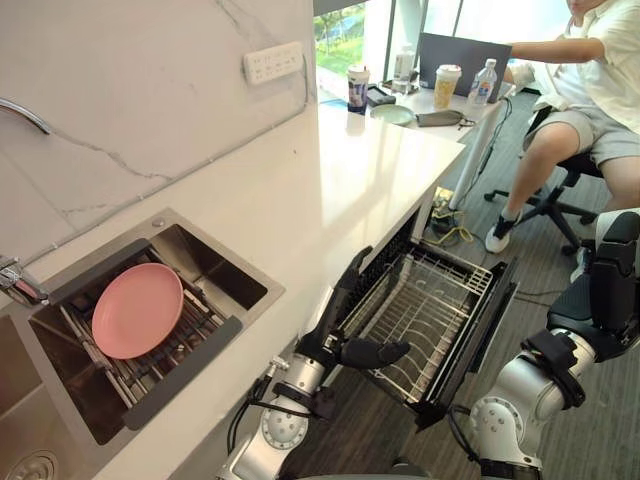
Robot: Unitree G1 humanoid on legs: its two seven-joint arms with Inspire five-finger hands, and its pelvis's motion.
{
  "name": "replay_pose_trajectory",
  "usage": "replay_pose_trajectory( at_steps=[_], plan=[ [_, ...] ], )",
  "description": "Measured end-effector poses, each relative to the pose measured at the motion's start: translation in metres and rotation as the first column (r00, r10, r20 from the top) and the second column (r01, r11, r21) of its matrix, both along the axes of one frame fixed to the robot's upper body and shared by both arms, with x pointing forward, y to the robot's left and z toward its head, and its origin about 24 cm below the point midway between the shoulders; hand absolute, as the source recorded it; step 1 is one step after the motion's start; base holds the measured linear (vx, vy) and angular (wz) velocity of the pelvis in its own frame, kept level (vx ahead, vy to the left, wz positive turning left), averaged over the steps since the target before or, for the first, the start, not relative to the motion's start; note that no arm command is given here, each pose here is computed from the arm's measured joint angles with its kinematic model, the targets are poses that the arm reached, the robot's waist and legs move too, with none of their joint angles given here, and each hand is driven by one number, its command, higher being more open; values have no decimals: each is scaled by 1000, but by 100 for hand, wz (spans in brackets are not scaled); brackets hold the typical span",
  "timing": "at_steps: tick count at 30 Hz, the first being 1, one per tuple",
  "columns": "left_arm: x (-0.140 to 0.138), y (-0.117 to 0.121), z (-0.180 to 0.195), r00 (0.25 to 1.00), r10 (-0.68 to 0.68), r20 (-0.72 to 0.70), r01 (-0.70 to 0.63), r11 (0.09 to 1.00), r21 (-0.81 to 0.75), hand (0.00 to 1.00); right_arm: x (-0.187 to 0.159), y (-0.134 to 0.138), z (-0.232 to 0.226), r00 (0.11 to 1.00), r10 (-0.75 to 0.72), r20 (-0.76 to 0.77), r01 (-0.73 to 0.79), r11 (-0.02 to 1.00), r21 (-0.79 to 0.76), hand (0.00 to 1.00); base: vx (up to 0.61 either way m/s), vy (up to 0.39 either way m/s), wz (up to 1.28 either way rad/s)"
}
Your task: Walk over to the sink, pick up the cup, carry it to the dishwasher, place the cup inside the dishwasher, then close the dishwasher door
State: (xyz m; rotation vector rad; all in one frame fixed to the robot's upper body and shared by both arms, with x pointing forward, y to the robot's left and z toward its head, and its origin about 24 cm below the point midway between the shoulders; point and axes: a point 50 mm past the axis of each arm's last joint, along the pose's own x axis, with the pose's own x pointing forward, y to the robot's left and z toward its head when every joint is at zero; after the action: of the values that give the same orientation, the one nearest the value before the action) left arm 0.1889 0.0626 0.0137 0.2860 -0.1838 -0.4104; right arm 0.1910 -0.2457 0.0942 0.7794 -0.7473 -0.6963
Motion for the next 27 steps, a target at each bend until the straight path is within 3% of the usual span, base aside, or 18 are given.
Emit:
replay_pose_trajectory(
  at_steps=[13, 16, 18, 21, 27],
  plan=[
    [-22, 27, -59, 932, -2, -363, 3, 1000, 3, 100, -4, -8, -13, 998, -27, -57, 26, 1000, -17, 0, 0, 0, 0],
    [-36, 41, -95, 845, 65, -531, -5, 993, 114, 100, -8, -16, -12, 997, -57, -57, 55, 998, -35, 0, 0, 0, 0],
    [-56, 56, -122, 748, 128, -651, 47, 968, 245, 100, -10, -22, -16, 994, -66, -84, 63, 997, -42, 0, 0, 0, 0],
    [-77, 71, -141, 647, 202, -735, 54, 950, 308, 100, -7, -23, -25, 992, -38, -121, 39, 999, 2, 0, 1, 1, 5],
    [-72, 83, -146, 636, 294, -714, -2, 925, 379, 100, 3, -11, -48, 967, 61, -247, -52, 998, 45, 0, -5, 7, 8]
  ],
)
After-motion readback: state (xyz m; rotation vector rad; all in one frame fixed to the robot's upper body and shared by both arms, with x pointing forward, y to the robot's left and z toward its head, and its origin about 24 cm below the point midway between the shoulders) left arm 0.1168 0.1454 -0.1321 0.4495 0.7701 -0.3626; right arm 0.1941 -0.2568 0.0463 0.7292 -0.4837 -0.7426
